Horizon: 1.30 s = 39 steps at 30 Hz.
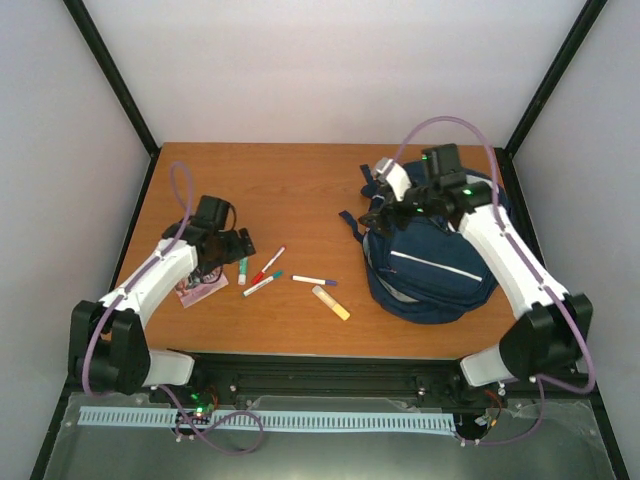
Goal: Pack the student bag
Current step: Move the book to the center of the board.
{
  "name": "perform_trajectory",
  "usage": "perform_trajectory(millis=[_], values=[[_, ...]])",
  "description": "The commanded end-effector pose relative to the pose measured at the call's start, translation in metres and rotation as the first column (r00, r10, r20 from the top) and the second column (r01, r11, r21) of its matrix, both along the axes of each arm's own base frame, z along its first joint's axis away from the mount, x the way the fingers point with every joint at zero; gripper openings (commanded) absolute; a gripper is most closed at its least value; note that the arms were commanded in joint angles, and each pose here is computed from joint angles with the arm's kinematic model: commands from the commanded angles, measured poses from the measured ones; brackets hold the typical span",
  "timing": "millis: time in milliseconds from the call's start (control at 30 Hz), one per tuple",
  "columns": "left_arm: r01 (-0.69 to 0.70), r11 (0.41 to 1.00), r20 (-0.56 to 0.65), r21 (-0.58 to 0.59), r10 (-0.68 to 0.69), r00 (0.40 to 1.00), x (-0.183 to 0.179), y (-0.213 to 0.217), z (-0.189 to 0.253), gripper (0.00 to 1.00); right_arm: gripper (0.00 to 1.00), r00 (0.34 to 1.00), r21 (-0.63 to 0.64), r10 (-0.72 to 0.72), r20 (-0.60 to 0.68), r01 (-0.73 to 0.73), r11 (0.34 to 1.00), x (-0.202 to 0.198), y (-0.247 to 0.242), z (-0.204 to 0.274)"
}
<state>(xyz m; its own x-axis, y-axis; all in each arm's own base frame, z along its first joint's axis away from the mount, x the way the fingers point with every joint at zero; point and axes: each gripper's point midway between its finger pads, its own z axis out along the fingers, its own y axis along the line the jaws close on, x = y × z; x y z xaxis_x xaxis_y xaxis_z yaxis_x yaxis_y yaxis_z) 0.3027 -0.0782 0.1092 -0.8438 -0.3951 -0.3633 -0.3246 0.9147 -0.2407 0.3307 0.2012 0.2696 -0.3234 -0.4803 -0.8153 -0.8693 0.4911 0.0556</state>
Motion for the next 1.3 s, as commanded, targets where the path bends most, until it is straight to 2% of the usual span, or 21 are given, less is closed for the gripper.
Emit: perform_trajectory(millis=[0, 200, 267, 467, 633, 900, 1033, 1267], values=[[-0.152, 0.988, -0.070, 0.002, 0.152, 0.986, -0.010, 0.047, -0.011, 1.00, 1.00, 1.000, -0.033, 0.011, -0.017, -0.012, 0.999, 0.011, 0.027, -0.011], [-0.353, 0.936, -0.132, 0.008, 0.351, 0.927, -0.011, 0.107, -0.028, 1.00, 1.00, 0.991, 0.069, 0.086, -0.098, -0.080, 0.994, -0.008, 0.052, -0.034], [-0.400, 0.915, -0.131, 0.039, 0.402, 0.906, -0.009, 0.126, -0.028, 1.00, 1.00, 0.991, 0.049, 0.100, -0.092, -0.096, 0.994, -0.014, 0.057, -0.047], [-0.446, 0.883, -0.167, 0.149, 0.467, 0.868, -0.003, 0.157, -0.032, 1.00, 1.00, 0.980, 0.047, 0.141, -0.140, -0.136, 0.990, -0.025, 0.062, -0.065], [-0.486, 0.858, -0.185, 0.168, 0.512, 0.839, 0.001, 0.177, -0.039, 1.00, 1.00, 0.976, 0.047, 0.165, -0.140, -0.160, 0.986, -0.029, 0.064, -0.068], [-0.481, 0.870, -0.267, 0.109, 0.492, 0.829, 0.018, 0.169, -0.079, 1.00, 1.00, 0.975, 0.032, 0.155, -0.157, -0.151, 0.988, -0.028, 0.064, -0.075], [-0.468, 0.882, -0.275, 0.059, 0.465, 0.842, 0.030, 0.163, -0.089, 1.00, 1.00, 0.975, 0.030, 0.147, -0.165, -0.144, 0.989, -0.027, 0.064, -0.078], [-0.435, 0.897, -0.279, -0.079, 0.399, 0.874, 0.054, 0.143, -0.101, 0.92, 1.00, 0.981, 0.001, 0.084, -0.174, -0.085, 0.996, -0.016, 0.061, -0.086]])
